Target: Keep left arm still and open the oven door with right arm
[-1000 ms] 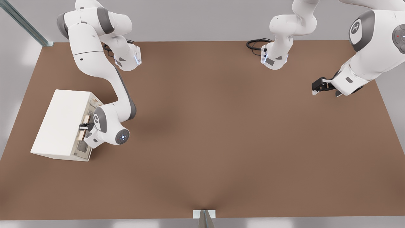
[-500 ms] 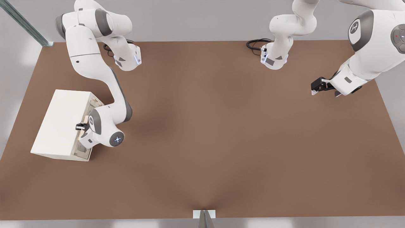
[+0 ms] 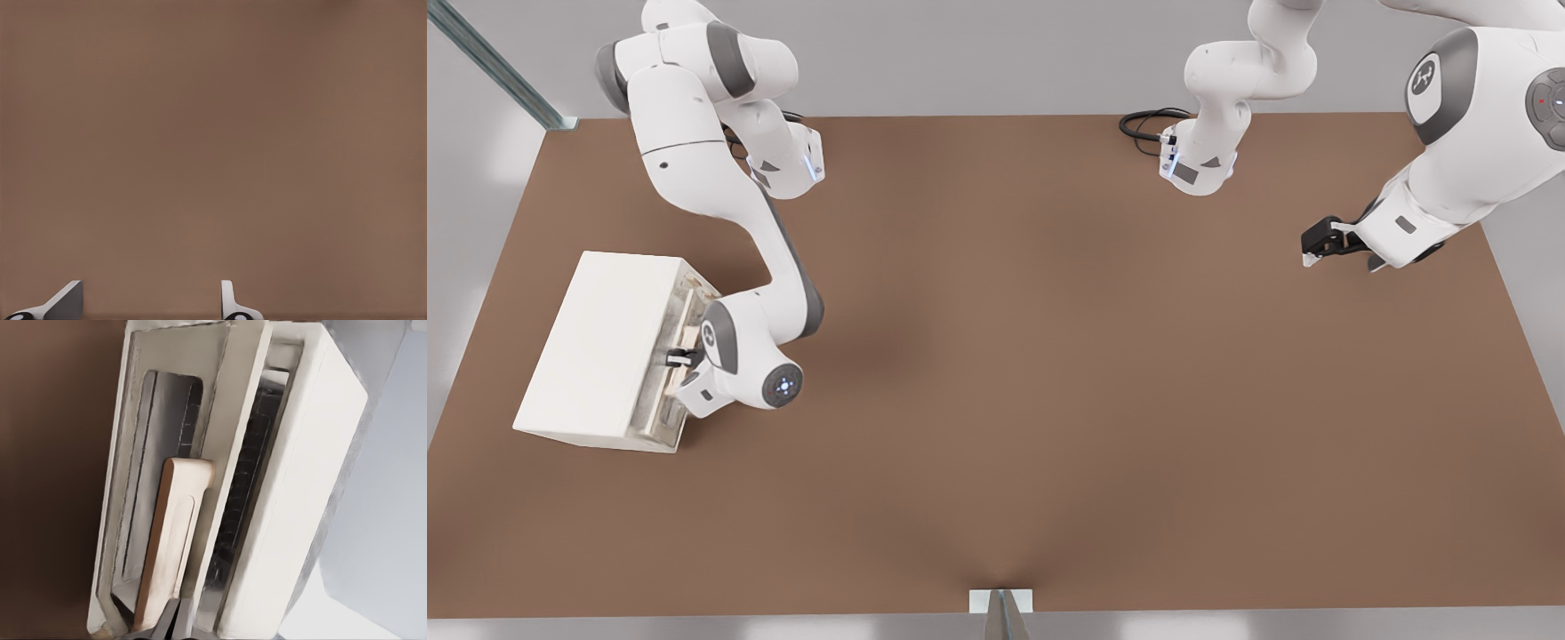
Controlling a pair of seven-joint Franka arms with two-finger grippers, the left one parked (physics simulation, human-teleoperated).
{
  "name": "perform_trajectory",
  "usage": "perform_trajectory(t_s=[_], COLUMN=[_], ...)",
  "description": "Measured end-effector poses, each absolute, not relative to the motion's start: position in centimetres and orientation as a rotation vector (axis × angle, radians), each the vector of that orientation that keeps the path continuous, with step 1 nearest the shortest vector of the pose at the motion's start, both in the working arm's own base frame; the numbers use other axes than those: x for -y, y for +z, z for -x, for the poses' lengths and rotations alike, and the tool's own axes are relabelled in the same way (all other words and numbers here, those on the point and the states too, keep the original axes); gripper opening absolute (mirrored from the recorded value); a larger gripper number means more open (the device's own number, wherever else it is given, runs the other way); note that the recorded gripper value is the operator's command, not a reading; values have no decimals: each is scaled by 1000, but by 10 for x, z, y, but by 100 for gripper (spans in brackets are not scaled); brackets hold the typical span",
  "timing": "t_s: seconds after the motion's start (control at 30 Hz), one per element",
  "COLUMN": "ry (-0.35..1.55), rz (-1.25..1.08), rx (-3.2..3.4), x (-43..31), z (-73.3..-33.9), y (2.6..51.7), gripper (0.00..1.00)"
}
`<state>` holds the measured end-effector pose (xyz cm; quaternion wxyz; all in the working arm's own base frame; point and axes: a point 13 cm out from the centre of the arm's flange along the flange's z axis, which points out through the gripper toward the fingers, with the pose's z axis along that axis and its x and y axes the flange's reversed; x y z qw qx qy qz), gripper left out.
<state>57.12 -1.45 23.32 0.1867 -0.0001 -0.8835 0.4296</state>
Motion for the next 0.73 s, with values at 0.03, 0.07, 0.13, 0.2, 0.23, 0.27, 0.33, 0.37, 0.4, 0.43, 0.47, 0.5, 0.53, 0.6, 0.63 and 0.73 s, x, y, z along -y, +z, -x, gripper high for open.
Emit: perform_trajectory(t_s=[0.03,0.07,0.13,0.2,0.23,0.27,0.33,0.37,0.4,0.43,0.47,0.5,0.53,0.6,0.63,0.73], ry=[1148,1033,719,425,325,253,158,126,110,101,93,88,83,76,73,66], rz=[43,122,299,388,382,359,297,267,236,201,171,146,125,91,75,36], rx=[2554,2635,2724,2788,2831,2866,2899,2901,2902,2901,2899,2895,2891,2886,2885,2882], x=[-4,-12,12,27,22,13,-1,-6,-10,-16,-20,-22,-23,-23,-22,-21], z=[-586,-604,-620,-614,-609,-598,-572,-565,-561,-559,-557,-556,-555,-553,-553,-552], y=[253,281,320,366,396,424,460,466,469,470,469,468,467,466,465,465], gripper=[49,100,100,100,100,100,100,100,100,100,100,100,100,100,100,100])
